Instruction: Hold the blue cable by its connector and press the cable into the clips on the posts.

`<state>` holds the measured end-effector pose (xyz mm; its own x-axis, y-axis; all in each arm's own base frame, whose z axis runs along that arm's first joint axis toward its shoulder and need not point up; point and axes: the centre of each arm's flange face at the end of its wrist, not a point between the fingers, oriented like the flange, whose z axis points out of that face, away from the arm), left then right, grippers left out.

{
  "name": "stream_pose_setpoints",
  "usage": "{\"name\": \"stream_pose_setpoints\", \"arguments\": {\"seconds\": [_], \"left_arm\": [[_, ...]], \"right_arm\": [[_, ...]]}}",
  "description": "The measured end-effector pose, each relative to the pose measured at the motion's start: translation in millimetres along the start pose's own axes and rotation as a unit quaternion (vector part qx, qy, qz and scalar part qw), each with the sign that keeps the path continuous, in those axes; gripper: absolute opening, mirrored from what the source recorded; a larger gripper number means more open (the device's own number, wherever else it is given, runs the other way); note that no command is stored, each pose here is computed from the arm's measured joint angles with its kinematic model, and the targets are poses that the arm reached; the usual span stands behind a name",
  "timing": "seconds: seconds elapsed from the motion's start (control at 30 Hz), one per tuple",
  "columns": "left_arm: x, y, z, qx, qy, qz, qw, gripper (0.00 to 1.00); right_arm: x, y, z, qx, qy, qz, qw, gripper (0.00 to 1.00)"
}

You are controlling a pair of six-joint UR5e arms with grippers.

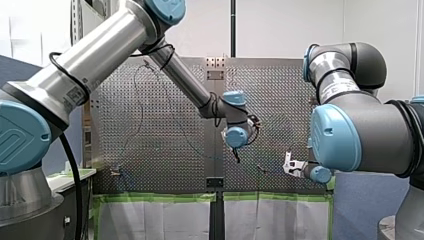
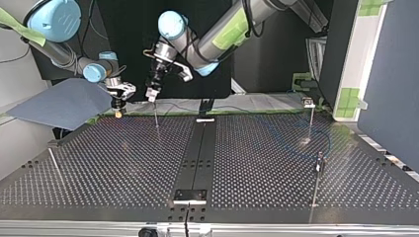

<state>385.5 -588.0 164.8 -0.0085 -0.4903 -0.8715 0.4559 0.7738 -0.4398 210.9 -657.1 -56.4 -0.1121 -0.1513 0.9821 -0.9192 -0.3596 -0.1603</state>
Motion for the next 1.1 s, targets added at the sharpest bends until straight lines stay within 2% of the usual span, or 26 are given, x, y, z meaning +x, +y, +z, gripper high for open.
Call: {"name": "stream_pose_setpoints", "arguments": {"seconds": [0.1, 0.23, 0.33, 0.6, 0.8, 0.9, 1.1], "left_arm": [[-15, 0.0, -3, -0.003, -0.017, -0.018, 0.9997, 1.0], [-35, 2.0, -8, -0.013, -0.042, -0.046, 0.998, 1.0], [-46, 3.0, -12, -0.017, -0.056, -0.057, 0.9967, 1.0], [-76, 2.5, -21, -0.001, -0.082, -0.051, 0.9953, 1.0], [-103, 7.1, -28, 0.011, -0.108, -0.062, 0.9922, 1.0], [-118, 17.6, -29, 0.006, -0.117, -0.055, 0.9916, 1.0], [-143, 51.2, -36, -0.024, -0.109, -0.007, 0.9938, 1.0]], "right_arm": [[0, -1.0, 0.1, 0.001, 0.0, -0.0001, 1.0, 0.0], [0, -1.8, 0.0, 0.001, -0.001, 0.0001, 1.0, 0.0], [-1, -2.9, 0.1, 0.003, -0.001, -0.0003, 1.0, 0.0], [-1, -8.4, 0.4, 0.009, -0.002, -0.0015, 1.0, 0.0], [-2, -11.0, 0.3, 0.011, -0.004, -0.0016, 0.9999, 0.0], [-2, -11.3, 0.3, 0.012, -0.004, -0.0016, 0.9999, 0.0], [-2, -12.0, 0.5, 0.012, -0.003, -0.0019, 0.9999, 0.0]]}}
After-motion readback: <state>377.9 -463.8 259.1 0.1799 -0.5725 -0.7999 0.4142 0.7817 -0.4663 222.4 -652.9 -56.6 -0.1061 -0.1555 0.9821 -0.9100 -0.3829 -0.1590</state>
